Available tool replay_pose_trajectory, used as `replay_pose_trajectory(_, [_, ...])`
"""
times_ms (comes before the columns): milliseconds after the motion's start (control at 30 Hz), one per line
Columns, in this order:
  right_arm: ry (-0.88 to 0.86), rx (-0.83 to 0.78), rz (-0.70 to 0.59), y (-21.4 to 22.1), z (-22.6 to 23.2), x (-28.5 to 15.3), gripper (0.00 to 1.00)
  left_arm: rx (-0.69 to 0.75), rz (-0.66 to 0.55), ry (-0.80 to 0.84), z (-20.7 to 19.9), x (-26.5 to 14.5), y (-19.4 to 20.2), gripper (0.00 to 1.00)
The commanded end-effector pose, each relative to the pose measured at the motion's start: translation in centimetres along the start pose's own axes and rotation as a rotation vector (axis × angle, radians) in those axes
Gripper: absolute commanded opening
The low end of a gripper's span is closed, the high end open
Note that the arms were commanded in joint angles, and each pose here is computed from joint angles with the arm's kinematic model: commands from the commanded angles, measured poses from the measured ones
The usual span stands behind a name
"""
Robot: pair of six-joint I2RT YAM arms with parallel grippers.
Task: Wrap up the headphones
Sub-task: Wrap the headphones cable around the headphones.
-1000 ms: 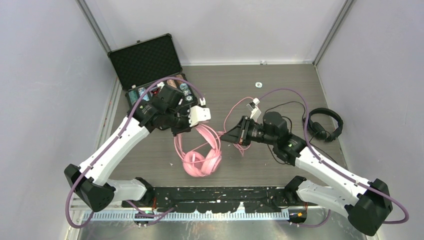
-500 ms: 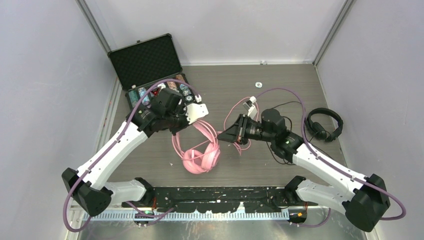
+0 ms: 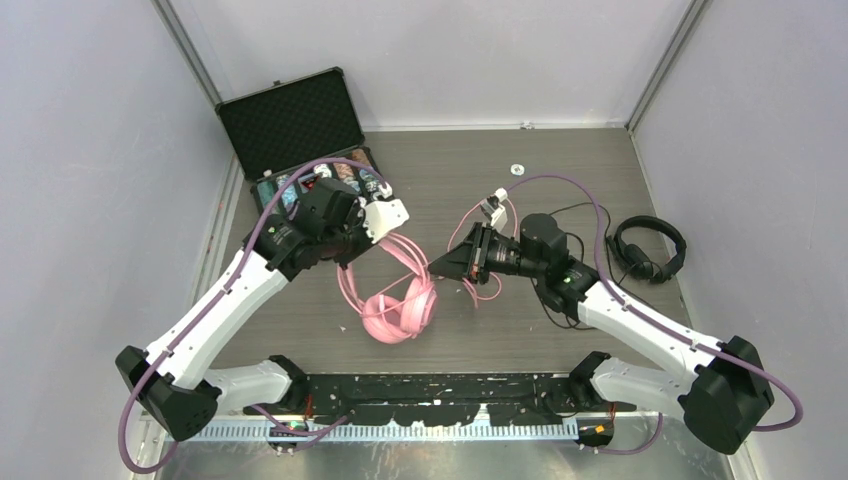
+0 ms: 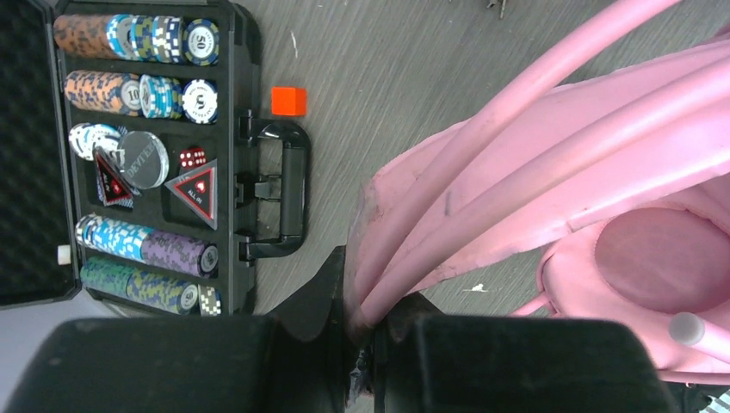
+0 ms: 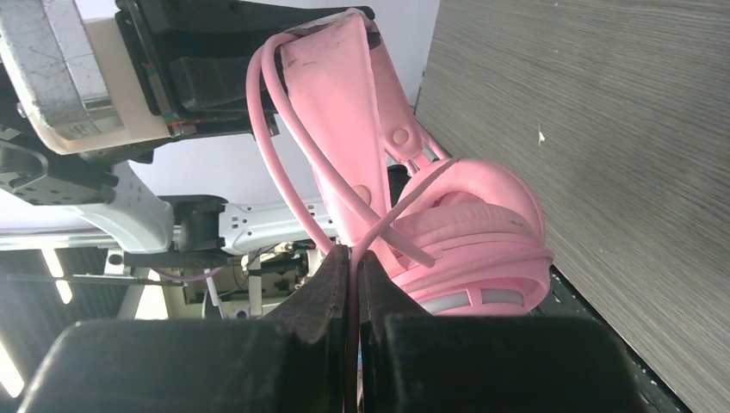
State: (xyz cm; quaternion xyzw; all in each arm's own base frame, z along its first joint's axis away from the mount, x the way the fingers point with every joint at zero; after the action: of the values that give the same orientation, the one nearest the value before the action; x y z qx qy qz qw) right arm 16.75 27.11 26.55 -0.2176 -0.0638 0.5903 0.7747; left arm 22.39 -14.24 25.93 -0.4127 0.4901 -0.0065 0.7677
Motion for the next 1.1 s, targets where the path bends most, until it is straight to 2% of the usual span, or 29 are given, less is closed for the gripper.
replay_pose_trajectory(0, [-0.169, -0.092, -0.051, -1.2, 4.0, -1.1, 0.04, -0.043, 0.061, -0.131, 1.5, -1.1, 1.4, 0.00])
replay_pose_trajectory(433, [-0.246, -0.077, 0.010, -0.8, 4.6, 0.4, 0.08, -0.104, 0.075, -0.155, 1.6, -0.6, 1.6, 0.00])
replay_pose_trajectory(833, [-0.299, -0.069, 0.021, -0.8, 5.6, 1.2, 0.10, -0.298, 0.039, -0.197, 1.6, -1.2, 0.6, 0.00])
replay_pose_trajectory(1067, [-0.318, -0.072, 0.038, -0.4, 6.4, 1.5, 0.14, -0.392, 0.067, -0.200, 1.3, -1.1, 0.5, 0.00])
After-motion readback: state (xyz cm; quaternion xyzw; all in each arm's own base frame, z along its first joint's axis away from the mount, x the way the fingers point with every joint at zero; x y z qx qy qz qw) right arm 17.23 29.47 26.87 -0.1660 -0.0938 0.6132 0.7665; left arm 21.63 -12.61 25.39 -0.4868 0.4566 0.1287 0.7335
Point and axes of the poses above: each gripper's point midway between its finger pads, its own x axis out along the fingers, its own z axis along the line the jaws close on, y = z × x, the point moved 4 cm from there along -x, back along the fingers, and after that the axes turned 12 degrees about -x, right-handed, at the moved point
